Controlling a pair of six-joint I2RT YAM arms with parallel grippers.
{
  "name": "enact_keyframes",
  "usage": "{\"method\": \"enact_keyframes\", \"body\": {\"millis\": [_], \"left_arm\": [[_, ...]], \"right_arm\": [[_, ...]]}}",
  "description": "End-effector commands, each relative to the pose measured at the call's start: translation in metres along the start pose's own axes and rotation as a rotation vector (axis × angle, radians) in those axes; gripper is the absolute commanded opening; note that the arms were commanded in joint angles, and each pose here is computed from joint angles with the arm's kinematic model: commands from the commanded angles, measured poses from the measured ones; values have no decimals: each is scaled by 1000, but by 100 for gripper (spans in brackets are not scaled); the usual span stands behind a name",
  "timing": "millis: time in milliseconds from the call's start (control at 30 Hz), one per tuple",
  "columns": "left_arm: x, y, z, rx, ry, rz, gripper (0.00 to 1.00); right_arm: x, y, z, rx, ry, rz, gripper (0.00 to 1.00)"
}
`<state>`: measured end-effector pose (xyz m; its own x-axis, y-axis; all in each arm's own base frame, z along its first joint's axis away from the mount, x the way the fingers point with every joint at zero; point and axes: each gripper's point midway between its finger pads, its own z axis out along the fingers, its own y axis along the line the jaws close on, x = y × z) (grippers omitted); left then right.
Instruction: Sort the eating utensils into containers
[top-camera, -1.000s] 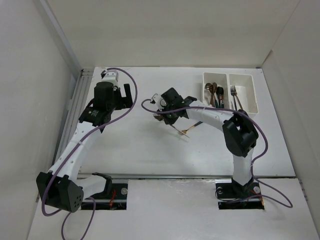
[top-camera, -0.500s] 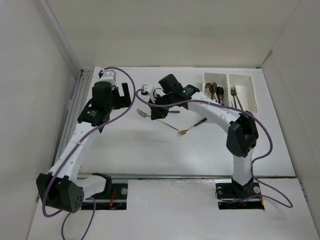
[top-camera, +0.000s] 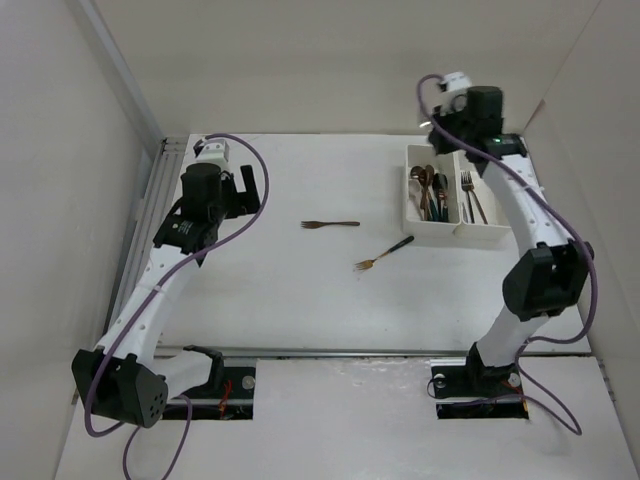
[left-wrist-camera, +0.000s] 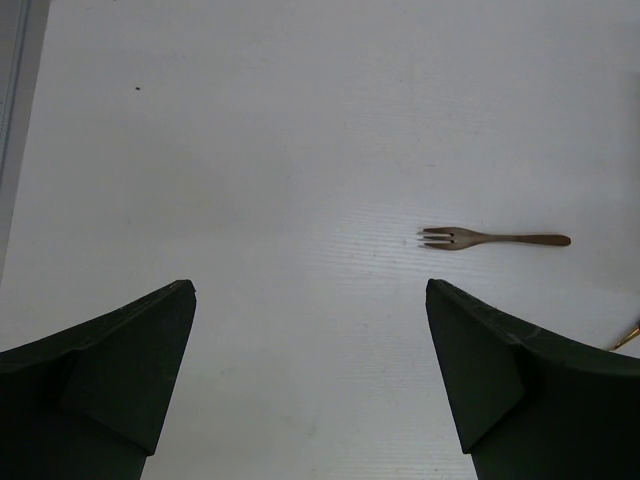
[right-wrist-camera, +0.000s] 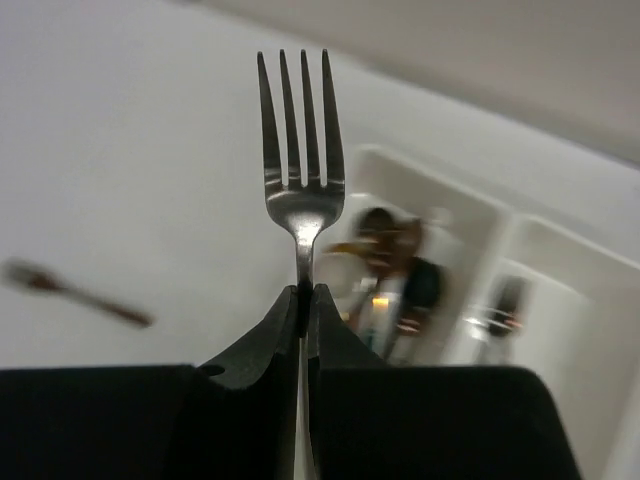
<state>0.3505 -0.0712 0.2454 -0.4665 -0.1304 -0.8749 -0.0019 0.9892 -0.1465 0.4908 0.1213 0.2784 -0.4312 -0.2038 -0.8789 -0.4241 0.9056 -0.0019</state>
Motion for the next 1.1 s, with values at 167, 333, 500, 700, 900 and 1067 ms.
{"method": "enact_keyframes", "body": {"millis": [167,333,500,700,900,1067], "left_arm": [[-15,10,-16,-30,-62,-11,100],[-12,18,-16,-52,-47,-17,100],[-10,21,-16,-62,-40,-19,100],[-10,22,-12,-62,-30,-22,100],[-10,20,-9,-52,-27,-22,100],[-10,18,-9,-43,-25,-22,100]], "right_arm": [[-18,-184,-42,606,-183,58,0],[44,-212,1,652,-16,72,0],[106,-216,18,620,127,116,0],[131,-214,16,613,193,130,16],[112,-210,1,605,184,114,54],[46,-168,-13,552,101,-17,65]]}}
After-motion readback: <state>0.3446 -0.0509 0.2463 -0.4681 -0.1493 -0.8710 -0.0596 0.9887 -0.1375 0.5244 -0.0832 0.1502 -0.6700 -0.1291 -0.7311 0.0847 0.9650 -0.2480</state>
